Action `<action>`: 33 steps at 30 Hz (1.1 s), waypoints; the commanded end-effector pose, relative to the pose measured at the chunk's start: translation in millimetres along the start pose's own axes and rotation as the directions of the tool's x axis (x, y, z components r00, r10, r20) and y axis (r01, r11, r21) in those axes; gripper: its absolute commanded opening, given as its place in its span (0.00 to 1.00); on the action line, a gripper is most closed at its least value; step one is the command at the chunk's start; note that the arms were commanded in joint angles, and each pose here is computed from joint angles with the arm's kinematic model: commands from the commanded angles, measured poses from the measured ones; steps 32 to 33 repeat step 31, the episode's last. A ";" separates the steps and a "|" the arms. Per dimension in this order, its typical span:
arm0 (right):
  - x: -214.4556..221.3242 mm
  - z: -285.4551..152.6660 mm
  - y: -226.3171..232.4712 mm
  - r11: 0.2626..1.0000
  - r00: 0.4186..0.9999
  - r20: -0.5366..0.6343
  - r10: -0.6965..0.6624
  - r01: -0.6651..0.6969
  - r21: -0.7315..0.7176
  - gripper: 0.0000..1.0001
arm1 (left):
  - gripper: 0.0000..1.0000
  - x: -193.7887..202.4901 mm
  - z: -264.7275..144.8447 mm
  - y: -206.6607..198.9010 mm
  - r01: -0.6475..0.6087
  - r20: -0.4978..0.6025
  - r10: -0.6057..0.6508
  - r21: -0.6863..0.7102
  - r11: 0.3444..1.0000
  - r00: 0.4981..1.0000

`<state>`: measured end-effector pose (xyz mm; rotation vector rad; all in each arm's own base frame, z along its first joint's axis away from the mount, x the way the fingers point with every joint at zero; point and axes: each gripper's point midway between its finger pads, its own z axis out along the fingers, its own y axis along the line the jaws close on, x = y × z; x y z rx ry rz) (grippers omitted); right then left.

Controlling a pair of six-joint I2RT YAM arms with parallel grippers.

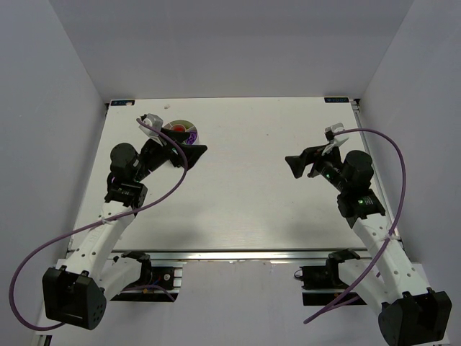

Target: Sort the legos into containers by color

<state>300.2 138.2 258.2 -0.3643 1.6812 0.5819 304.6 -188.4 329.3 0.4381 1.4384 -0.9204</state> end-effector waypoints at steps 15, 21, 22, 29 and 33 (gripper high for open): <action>-11.7 -1.1 5.1 1.000 0.999 0.041 0.010 -0.009 -0.028 0.89 | 0.98 -2.3 1.8 1.6 -0.020 -0.011 0.020 -0.002 1.000 1.000; -11.6 -1.6 6.9 0.999 0.999 0.041 0.017 -0.016 -0.035 0.89 | 0.98 -0.5 2.0 3.4 -0.022 -0.019 0.022 -0.008 1.000 1.000; -11.6 -1.5 6.7 0.999 0.999 0.040 0.019 -0.018 -0.034 0.89 | 0.98 -0.5 1.9 2.7 -0.022 -0.020 0.022 -0.006 1.000 1.000; -13.1 -1.7 4.8 0.999 0.999 0.045 0.024 -0.023 -0.022 0.89 | 0.98 0.3 2.3 3.6 -0.022 -0.022 0.022 -0.008 1.000 1.000; -11.8 -1.5 3.6 1.000 0.999 0.039 0.029 -0.028 -0.013 0.90 | 0.98 1.6 2.2 4.7 -0.019 -0.025 0.019 -0.011 1.000 1.000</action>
